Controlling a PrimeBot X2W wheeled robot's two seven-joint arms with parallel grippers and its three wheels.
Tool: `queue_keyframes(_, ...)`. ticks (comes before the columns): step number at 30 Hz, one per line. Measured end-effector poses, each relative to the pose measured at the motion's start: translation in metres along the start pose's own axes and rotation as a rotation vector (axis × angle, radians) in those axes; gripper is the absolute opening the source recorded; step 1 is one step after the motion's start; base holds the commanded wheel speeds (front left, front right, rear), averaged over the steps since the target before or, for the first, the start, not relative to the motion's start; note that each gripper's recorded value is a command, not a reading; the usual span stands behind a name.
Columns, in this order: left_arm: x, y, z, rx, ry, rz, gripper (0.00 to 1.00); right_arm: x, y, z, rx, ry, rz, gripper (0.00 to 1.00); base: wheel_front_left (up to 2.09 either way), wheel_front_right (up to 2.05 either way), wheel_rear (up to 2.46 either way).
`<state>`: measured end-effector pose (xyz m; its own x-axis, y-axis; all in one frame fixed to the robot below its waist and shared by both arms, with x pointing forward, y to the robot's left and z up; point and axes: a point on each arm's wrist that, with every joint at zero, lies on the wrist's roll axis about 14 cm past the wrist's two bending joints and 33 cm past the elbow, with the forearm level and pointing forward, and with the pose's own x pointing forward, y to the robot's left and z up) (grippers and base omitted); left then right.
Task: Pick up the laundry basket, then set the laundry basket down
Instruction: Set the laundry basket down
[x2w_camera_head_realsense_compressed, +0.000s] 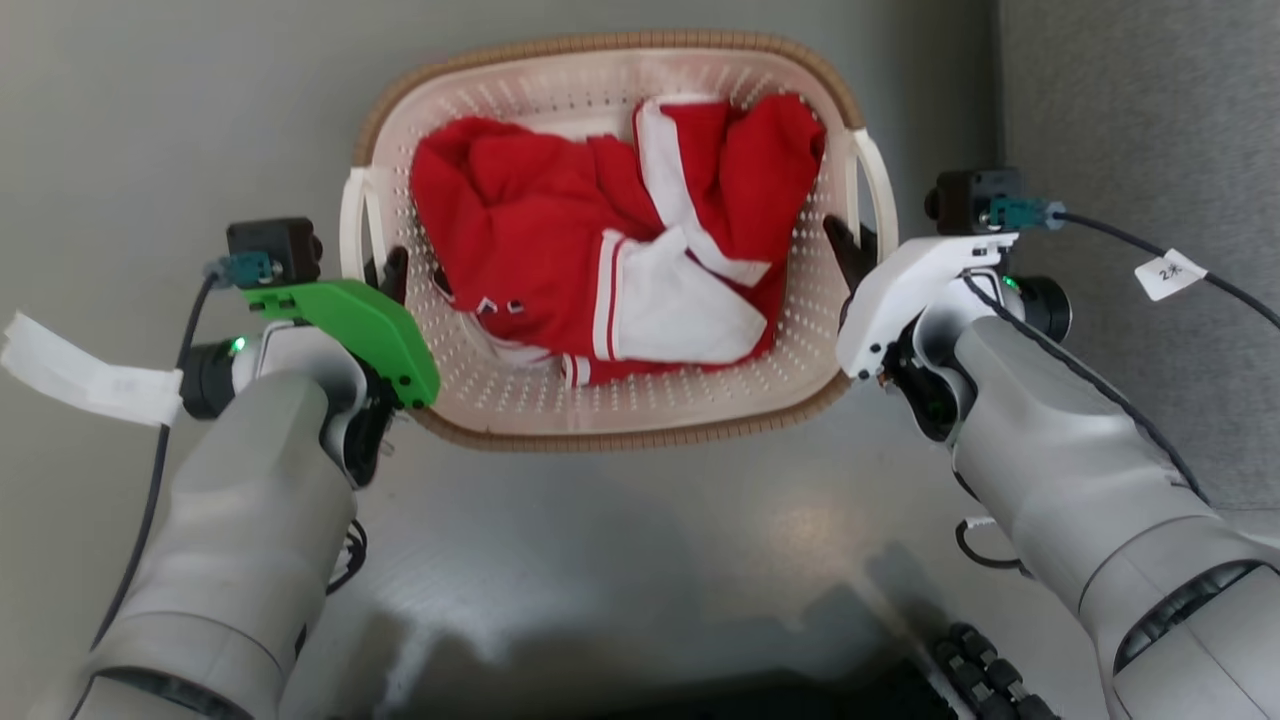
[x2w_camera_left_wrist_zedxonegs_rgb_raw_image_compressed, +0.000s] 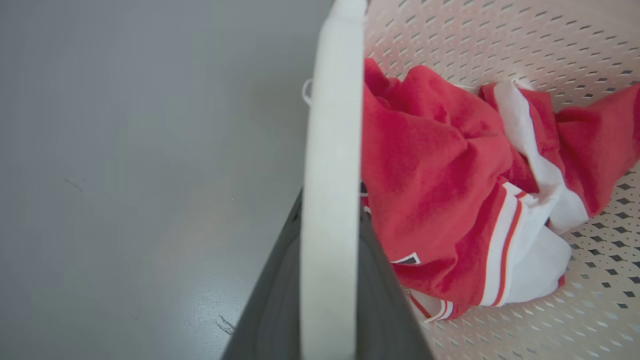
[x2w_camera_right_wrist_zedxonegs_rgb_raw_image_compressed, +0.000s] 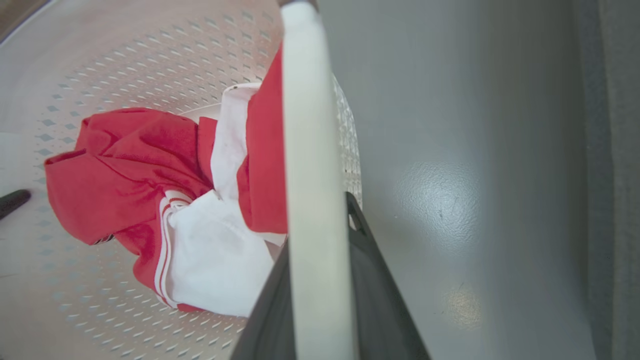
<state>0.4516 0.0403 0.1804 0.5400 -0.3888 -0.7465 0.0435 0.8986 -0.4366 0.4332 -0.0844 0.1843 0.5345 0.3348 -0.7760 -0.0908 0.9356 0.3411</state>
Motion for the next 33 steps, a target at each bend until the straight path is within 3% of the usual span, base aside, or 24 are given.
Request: queue_keyframes(33,0.041,0.03,-0.03,0.021,0.027,0.015,0.0,0.043,-0.017,-0.031,0.021,0.028,-0.011,0.0,0.0,0.0,0.0)
